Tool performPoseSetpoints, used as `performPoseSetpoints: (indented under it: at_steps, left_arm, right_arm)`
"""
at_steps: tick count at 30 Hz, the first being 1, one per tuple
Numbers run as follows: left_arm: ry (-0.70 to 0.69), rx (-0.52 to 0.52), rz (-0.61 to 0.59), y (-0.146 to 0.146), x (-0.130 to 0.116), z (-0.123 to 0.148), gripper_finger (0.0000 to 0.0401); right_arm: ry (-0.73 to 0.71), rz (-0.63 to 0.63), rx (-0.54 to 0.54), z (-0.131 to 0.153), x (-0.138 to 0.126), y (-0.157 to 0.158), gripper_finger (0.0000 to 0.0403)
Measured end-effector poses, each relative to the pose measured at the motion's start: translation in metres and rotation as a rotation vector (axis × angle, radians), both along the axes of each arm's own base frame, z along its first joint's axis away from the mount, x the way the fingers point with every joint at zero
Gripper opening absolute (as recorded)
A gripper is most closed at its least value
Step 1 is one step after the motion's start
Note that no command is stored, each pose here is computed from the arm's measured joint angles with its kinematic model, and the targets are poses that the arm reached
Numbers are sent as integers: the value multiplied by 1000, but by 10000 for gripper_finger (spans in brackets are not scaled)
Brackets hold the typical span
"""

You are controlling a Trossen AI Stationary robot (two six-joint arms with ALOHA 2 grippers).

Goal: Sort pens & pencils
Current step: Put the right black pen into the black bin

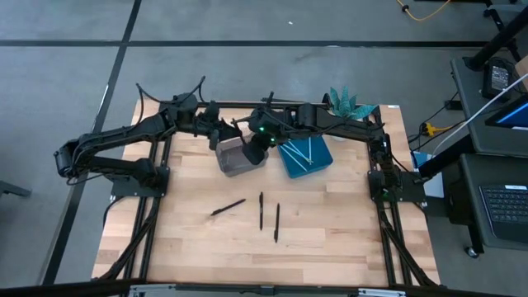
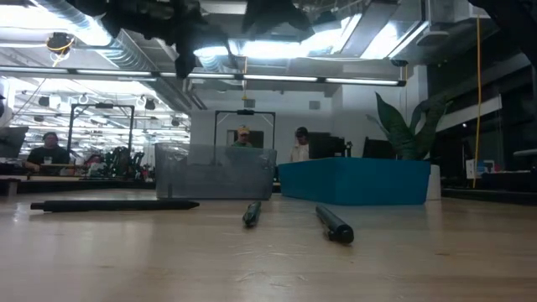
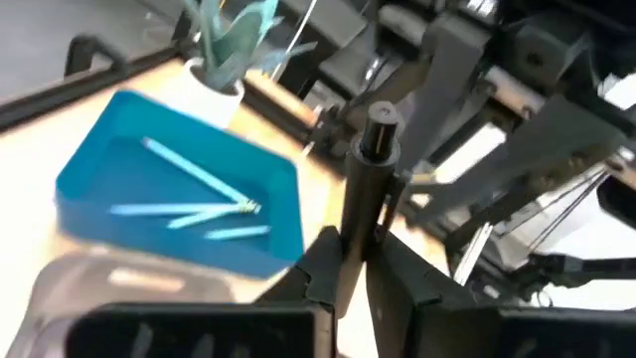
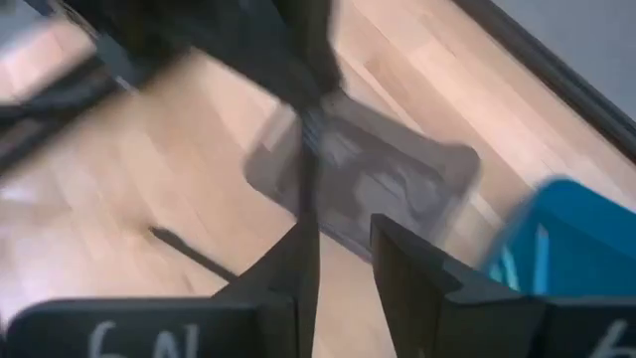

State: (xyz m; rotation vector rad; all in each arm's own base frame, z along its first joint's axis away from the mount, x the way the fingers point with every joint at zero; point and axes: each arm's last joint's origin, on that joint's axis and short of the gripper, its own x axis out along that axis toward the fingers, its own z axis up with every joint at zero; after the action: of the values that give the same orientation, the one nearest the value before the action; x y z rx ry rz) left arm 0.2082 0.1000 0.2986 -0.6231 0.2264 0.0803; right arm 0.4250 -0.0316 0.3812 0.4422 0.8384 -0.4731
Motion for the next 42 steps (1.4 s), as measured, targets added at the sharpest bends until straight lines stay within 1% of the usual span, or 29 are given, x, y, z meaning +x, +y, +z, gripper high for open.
performPoseSetpoints:
  at_steps: [6,10,14,18,20,22,27,30,33,35,37,38,42]
  left_arm:
    - [143,-32,26,6,-9,-14,24]
    - [306,-46,18,4,-17,-25,24]
    - [467,25,35,2,-25,-17,23]
    - [632,111,29,6,-22,1,24]
    - [719,158,15,10,-14,7,24]
    - [813,196,-17,12,-3,8,23]
    - [1012,268,-136,18,34,0,23]
    - [1116,305,-200,22,54,-7,23]
    - [1131,330,-243,24,71,-6,23]
    - [1126,345,-258,24,79,-5,23]
    - [1118,359,-266,25,84,-3,23]
    - [1115,364,-265,25,86,-2,23]
    - [1128,360,-268,27,90,-6,23]
  right_arm:
    - [153,-62,-31,-8,-13,-1,94]
    - [195,-80,-63,-9,-17,-2,94]
    - [197,-87,-83,-9,-17,-4,94]
    - [201,-86,-92,-9,-17,-9,94]
    - [201,-93,-92,-9,-17,-11,94]
    - [201,-94,-93,-9,-18,-11,94]
    - [208,-92,-93,-9,-18,-11,94]
    - [246,-93,-94,-11,-21,-11,94]
    - [336,-96,-104,-14,-29,-11,94]
    - [387,-138,-148,-15,-34,-12,94]
    - [384,-155,-192,-15,-35,-15,94]
    - [396,-152,-203,-14,-36,-18,94]
    - [381,-205,-247,-6,-44,-32,94]
